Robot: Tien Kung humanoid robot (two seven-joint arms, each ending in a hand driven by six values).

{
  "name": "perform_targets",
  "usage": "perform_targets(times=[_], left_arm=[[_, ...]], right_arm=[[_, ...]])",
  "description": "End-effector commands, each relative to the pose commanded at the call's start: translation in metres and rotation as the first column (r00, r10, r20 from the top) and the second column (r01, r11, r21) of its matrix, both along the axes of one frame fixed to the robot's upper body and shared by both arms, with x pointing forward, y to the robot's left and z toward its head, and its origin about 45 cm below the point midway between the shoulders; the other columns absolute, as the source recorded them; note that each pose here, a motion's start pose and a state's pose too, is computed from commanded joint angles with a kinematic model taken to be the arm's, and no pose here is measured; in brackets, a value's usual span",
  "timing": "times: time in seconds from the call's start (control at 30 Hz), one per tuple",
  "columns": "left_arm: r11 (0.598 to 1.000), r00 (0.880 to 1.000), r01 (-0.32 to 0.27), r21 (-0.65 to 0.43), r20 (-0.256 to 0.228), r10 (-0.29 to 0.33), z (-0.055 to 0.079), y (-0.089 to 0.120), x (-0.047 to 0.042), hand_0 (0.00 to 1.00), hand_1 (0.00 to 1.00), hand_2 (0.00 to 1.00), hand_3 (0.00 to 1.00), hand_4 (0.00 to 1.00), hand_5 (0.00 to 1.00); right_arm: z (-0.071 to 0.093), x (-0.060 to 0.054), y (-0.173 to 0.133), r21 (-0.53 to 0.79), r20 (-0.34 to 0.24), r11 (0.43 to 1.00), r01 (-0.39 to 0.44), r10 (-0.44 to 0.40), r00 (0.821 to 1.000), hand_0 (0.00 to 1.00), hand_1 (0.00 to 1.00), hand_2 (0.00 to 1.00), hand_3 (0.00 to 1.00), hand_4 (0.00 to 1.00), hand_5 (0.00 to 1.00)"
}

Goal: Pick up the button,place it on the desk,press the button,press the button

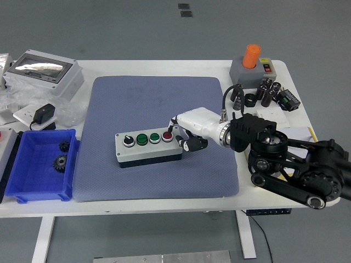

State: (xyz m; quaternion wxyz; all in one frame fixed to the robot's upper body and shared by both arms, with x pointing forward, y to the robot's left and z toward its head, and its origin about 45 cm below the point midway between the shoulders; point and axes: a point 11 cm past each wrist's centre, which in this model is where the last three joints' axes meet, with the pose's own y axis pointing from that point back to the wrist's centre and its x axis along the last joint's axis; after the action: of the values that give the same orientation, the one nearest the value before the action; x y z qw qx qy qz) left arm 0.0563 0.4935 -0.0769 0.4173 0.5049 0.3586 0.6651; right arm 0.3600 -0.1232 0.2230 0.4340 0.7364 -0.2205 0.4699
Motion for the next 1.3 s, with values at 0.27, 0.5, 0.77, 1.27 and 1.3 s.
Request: perform_targets(times=[0.27, 0.5, 0.77, 1.27, 1.3], left_arm=[[1.000, 1.000, 0.001, 0.001, 0.005, -0.001, 0.000, 0.000, 0.0009, 0.764, 0.766, 0.718, 0.799, 0.833, 0.602], [1.000, 1.000, 0.001, -0.001, 0.007, -0.001, -0.001, -0.001, -0.0001, 0.763, 0.766, 0.716, 0.799, 0.833, 0.604], [1.000, 1.000, -0.002, -0.003, 0.005, 0.002, -0.001, -0.002, -0.0022, 0.763, 0.766, 0.715, 0.798, 0.832, 0.607], [1.000, 1.000, 0.007, -0.026, -0.004, -0.007, -0.009, -0.016, -0.0055, 0.763, 0.765, 0.713, 0.797, 0.827, 0.617], [1.000, 1.000, 0.007, -0.026, -0.007, -0.007, -0.009, -0.017, -0.0060, 0.763, 0.765, 0.713, 0.797, 0.827, 0.617]], right_arm=[[-0.015, -0.002, 0.001, -0.033, -0.016, 0.999, 0.001, -0.002, 1.000, 0.065, 0.071, 0.151, 0.690, 0.290, 0.002], [-0.012, -0.003, 0.000, 0.015, -0.025, 1.000, 0.001, -0.001, 1.000, 0.062, 0.067, 0.149, 0.689, 0.288, 0.002], [0.028, -0.006, -0.010, 0.301, -0.109, 0.953, 0.027, 0.007, 0.994, 0.059, 0.067, 0.148, 0.688, 0.285, 0.002], [0.003, -0.008, -0.076, 0.854, -0.146, 0.427, 0.297, -0.351, 0.925, 0.348, 0.468, 0.517, 0.856, 0.998, 0.647], [-0.004, -0.012, -0.082, 0.865, -0.163, 0.392, 0.314, -0.372, 0.914, 0.348, 0.468, 0.517, 0.856, 0.998, 0.647]])
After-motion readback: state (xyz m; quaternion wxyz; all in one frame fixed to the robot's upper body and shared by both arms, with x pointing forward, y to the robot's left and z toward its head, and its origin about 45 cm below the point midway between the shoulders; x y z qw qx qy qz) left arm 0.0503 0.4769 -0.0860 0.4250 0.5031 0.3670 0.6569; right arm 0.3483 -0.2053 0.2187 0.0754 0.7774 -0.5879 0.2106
